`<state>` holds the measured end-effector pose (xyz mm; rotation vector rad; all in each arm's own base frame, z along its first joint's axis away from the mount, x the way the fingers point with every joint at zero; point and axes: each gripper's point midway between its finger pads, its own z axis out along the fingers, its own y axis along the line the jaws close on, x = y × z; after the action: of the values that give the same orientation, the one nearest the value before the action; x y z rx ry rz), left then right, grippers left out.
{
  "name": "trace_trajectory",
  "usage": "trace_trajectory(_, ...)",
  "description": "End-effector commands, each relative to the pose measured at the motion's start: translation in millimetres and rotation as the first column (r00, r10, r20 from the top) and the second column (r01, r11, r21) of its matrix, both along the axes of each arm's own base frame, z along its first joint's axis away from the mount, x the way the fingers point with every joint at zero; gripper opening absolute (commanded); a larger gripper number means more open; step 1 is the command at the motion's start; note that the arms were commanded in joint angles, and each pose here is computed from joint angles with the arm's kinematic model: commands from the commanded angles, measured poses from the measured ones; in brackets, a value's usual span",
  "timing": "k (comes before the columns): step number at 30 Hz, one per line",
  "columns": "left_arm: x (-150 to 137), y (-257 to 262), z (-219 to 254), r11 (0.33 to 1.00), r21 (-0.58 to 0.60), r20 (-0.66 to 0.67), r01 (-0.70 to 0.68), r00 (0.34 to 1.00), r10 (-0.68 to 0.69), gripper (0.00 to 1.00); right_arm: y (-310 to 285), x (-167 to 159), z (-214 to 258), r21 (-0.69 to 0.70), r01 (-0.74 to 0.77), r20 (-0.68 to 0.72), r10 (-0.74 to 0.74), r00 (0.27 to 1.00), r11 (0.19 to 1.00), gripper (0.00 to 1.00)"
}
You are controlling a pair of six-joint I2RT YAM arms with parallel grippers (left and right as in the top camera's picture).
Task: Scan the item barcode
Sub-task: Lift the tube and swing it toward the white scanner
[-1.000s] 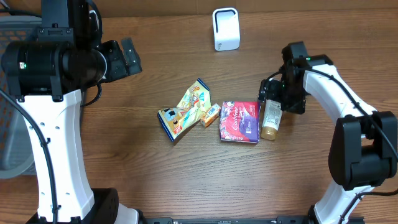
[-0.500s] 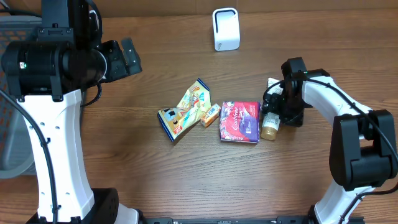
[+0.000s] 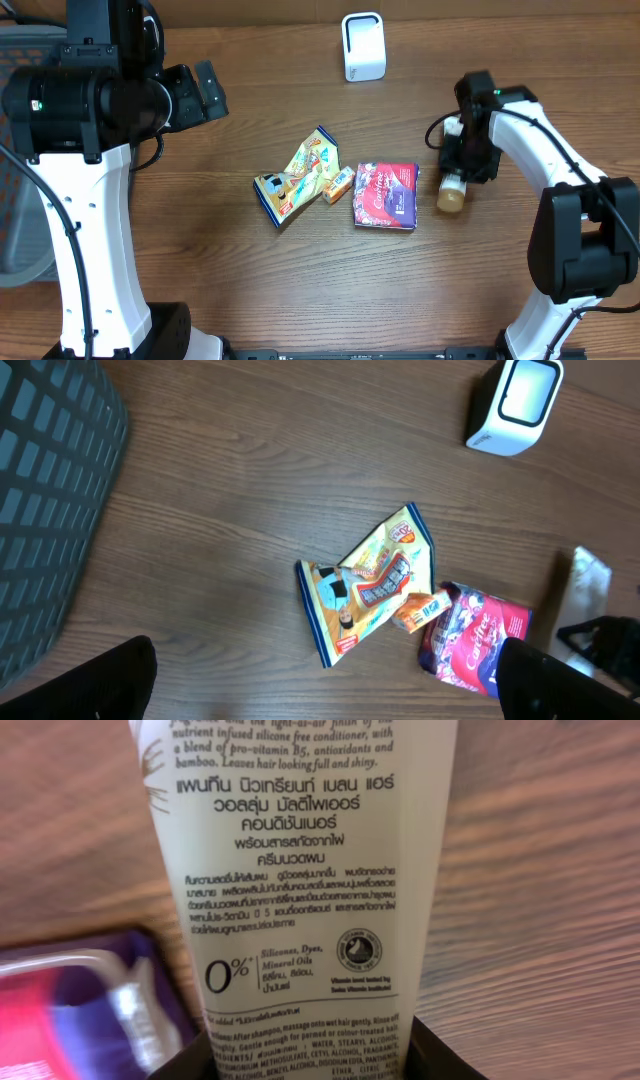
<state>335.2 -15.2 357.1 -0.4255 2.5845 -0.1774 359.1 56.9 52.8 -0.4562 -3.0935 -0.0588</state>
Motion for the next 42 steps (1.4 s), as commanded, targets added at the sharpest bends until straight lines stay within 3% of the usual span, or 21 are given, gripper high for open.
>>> trace_trajectory(1,-3,2,4,1.000,-0.003,0.016,-0.014,1.000,0.014,1.00,-3,23,32,-0.023,-0.025,0.098,0.027,0.995,0.999,0.39)
trace_trajectory(3,-3,2,4,1.000,-0.003,0.016,-0.014,1.000,0.014,1.00,2,27,43,-0.001,-0.041,0.123,0.041,0.992,0.999,0.36)
trace_trajectory(11,-3,2,4,1.000,-0.003,0.016,-0.014,1.000,0.014,1.00,58,36,95,0.334,-0.197,0.241,0.119,0.963,0.922,0.26)
trace_trajectory(17,-3,2,4,1.000,-0.003,0.016,-0.014,1.000,0.014,1.00,97,28,137,0.615,-0.384,0.359,0.189,0.914,0.688,0.27)
trace_trajectory(22,-3,2,4,1.000,-0.003,0.016,-0.014,1.000,0.014,1.00,116,15,168,0.745,-0.451,0.418,0.183,0.890,0.492,0.27)
trace_trajectory(37,-3,2,4,1.000,-0.003,0.016,-0.014,1.000,0.014,1.00,139,-6,254,0.899,-0.438,0.437,0.049,0.898,0.003,0.25)
trace_trajectory(42,-3,2,4,1.000,-0.003,0.016,-0.014,1.000,0.014,1.00,139,-6,256,0.907,-0.421,0.421,0.047,0.906,-0.006,0.26)
